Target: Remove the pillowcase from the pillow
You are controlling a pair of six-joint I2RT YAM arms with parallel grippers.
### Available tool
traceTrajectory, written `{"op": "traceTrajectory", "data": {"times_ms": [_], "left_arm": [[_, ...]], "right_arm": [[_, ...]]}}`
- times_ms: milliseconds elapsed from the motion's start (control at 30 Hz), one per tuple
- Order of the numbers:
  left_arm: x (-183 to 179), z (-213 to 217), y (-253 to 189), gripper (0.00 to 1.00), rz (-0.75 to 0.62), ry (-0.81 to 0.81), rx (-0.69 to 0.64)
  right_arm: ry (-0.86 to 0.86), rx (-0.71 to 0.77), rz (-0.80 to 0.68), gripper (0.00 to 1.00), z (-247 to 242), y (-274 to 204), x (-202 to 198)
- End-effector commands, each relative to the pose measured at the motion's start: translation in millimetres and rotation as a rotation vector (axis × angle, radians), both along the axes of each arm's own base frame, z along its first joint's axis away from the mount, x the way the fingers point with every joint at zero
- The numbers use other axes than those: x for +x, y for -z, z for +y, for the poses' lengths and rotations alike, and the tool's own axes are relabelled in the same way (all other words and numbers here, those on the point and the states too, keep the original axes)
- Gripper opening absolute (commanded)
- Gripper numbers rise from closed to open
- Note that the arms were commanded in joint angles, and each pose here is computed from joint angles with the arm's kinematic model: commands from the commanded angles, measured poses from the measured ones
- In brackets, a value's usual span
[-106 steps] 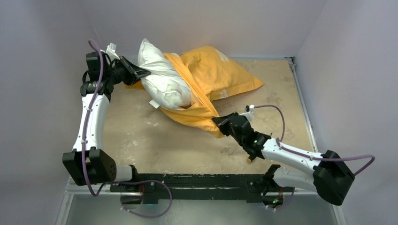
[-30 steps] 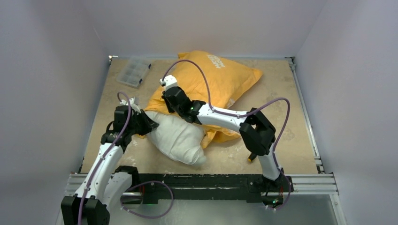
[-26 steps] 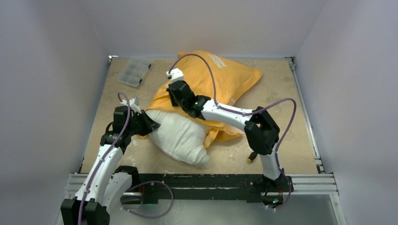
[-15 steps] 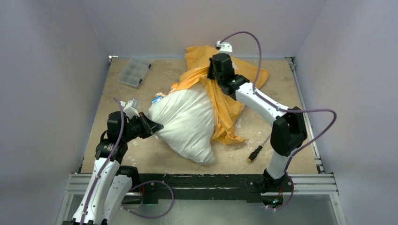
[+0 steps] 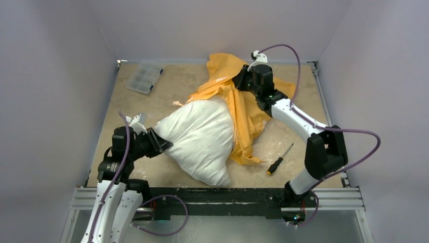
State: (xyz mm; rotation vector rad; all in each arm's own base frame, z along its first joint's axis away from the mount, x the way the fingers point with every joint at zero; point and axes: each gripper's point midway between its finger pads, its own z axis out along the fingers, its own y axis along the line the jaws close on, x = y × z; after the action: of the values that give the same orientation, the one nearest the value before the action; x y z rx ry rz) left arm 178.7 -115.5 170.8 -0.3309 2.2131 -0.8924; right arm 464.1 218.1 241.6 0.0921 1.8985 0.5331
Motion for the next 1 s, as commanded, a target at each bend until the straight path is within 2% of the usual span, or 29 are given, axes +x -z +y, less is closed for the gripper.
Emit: {"op": "traceTrajectory", "data": {"times_ms": [0,67,167,367,567,767,967], "left_arm": [[-0.3,13.4,-11.3,0.37,0.018,-0.032,0.087],[6.7,15.0,-25.0,0.53,-0.008,-0.032,0.104],[19.1,16.2,-48.4,0.71,-0.061,-0.027,0.124],[43.9,13.3,-70.4,0.79,-0.108,0.003,0.147],[63.8,1.1,-83.1,0.81,-0.145,0.026,0.140],[79.6,-51.5,-72.3,0.84,-0.139,0.107,0.233],[77.1,-117.7,-64.2,0.84,-0.165,0.204,0.378]], "right_arm": [[-0.202,0.105,-0.277,0.26,8.8,-71.7,-17.7],[-0.248,0.144,-0.299,0.44,11.9,-74.9,-35.8],[-0.241,0.179,-0.300,0.62,4.4,-70.4,-56.2],[-0.128,0.164,-0.218,0.85,-21.2,-39.1,-73.0],[-0.059,0.205,-0.157,0.98,-41.1,-13.8,-103.7],[0.015,0.293,-0.127,0.99,-58.3,-4.1,-129.8],[-0.017,0.351,-0.081,0.99,-54.8,2.1,-148.1]]}}
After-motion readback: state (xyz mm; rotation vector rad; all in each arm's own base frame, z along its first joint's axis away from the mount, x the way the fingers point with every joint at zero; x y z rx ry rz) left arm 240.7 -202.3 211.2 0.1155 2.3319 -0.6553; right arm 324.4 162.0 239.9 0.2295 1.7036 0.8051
